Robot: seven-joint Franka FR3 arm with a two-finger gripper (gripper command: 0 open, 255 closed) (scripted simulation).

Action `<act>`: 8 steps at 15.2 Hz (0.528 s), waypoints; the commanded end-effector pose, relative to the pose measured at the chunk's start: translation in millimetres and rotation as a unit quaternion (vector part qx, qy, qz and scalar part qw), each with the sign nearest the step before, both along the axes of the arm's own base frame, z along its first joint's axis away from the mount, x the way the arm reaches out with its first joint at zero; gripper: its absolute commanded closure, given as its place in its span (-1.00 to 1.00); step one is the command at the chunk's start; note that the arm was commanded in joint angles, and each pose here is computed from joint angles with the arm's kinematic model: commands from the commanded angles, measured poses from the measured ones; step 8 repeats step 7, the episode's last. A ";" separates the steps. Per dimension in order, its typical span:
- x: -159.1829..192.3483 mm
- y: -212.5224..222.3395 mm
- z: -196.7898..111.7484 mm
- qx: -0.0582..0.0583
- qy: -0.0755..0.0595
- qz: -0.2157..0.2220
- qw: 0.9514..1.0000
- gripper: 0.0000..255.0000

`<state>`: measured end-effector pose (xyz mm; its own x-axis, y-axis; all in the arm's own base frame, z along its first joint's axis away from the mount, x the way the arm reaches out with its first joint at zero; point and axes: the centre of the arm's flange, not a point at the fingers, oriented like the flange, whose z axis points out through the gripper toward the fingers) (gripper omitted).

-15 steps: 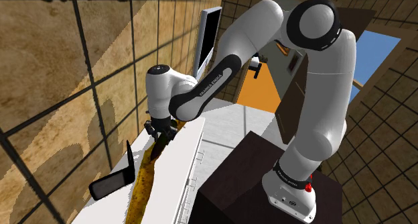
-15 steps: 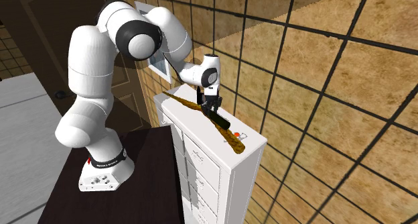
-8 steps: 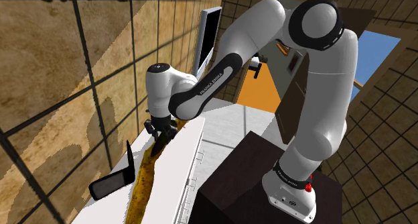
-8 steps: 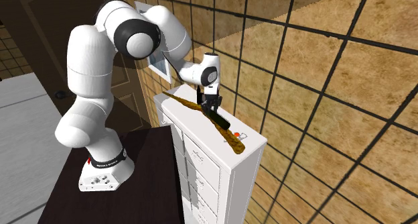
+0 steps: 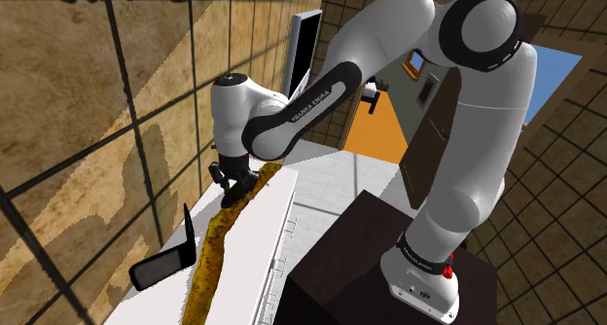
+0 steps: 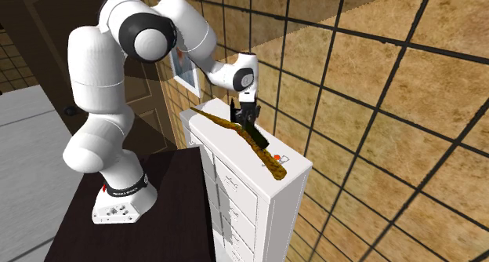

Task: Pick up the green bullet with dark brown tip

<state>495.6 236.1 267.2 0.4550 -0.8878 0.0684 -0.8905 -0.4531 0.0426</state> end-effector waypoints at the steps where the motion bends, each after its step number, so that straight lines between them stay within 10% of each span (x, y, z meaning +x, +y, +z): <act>1: -1.6 -0.2 11.1 0.000 0.000 0.000 1.000 1.00; 8: -1.6 -0.2 33.1 0.000 0.000 0.000 1.000 1.00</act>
